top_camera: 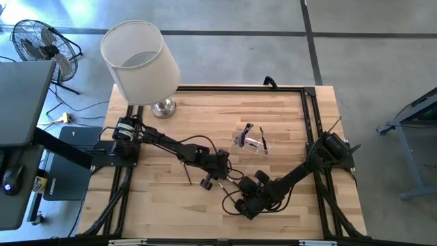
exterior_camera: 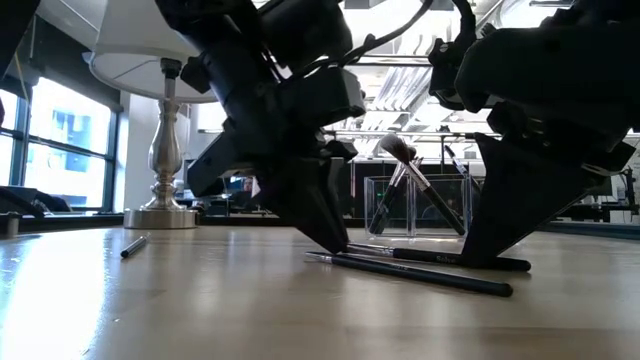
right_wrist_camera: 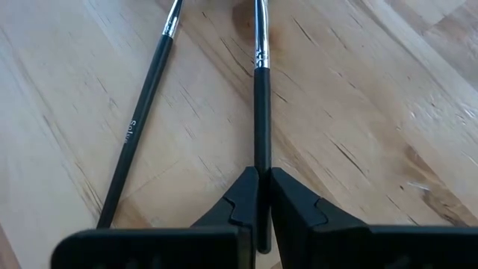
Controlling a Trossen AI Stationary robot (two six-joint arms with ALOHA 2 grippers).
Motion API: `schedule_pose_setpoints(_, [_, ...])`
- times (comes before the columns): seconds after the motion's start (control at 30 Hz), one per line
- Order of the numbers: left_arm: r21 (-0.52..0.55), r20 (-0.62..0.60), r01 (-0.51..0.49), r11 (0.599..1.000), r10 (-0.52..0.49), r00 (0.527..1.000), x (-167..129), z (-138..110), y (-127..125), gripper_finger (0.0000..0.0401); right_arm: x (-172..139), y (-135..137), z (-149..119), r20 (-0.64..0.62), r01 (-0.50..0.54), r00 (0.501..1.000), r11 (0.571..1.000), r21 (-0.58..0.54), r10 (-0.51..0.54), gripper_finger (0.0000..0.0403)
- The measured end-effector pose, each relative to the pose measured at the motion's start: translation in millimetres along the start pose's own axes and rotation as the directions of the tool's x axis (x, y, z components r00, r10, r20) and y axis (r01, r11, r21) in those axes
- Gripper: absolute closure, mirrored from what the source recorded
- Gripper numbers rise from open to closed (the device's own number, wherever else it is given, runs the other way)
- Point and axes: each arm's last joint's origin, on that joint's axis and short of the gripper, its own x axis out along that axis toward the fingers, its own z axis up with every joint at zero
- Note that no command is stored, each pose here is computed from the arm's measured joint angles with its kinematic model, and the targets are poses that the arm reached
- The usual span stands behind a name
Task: Put items in baskets/containers
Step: Put the black eyeshadow brush into the transparent organizer
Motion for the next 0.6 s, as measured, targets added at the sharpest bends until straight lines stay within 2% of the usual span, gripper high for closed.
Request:
schedule_pose_setpoints(0.1, [-0.002,-0.004,0.033,0.999,-0.033,0.999,0,-1,-1,0.0395,0,0,0,0.001,-0.002,1.0,1.0,0.001,0.002,0.038])
schedule_pose_setpoints(0.27, [-0.006,-0.017,0.036,0.999,-0.036,0.999,2,-3,-2,0.0398,0,1,0,0.006,-0.011,1.0,1.0,0.005,0.011,0.0379])
schedule_pose_setpoints(0.37, [-0.05,-0.025,0.023,0.998,-0.024,0.999,3,-3,-1,0.0399,-1,3,2,0.006,-0.011,1.0,1.0,-0.002,0.011,0.0378])
schedule_pose_setpoints(0.5, [-0.084,-0.028,0.028,0.996,-0.03,0.999,3,-4,-2,0.04,-12,3,9,0.012,-0.005,1.0,1.0,-0.006,0.005,0.0361])
schedule_pose_setpoints(0.6, [-0.086,-0.03,0.031,0.996,-0.034,0.999,3,-4,-2,0.04,-32,1,19,0.042,-0.028,0.999,0.999,-0.019,0.029,0.0338])
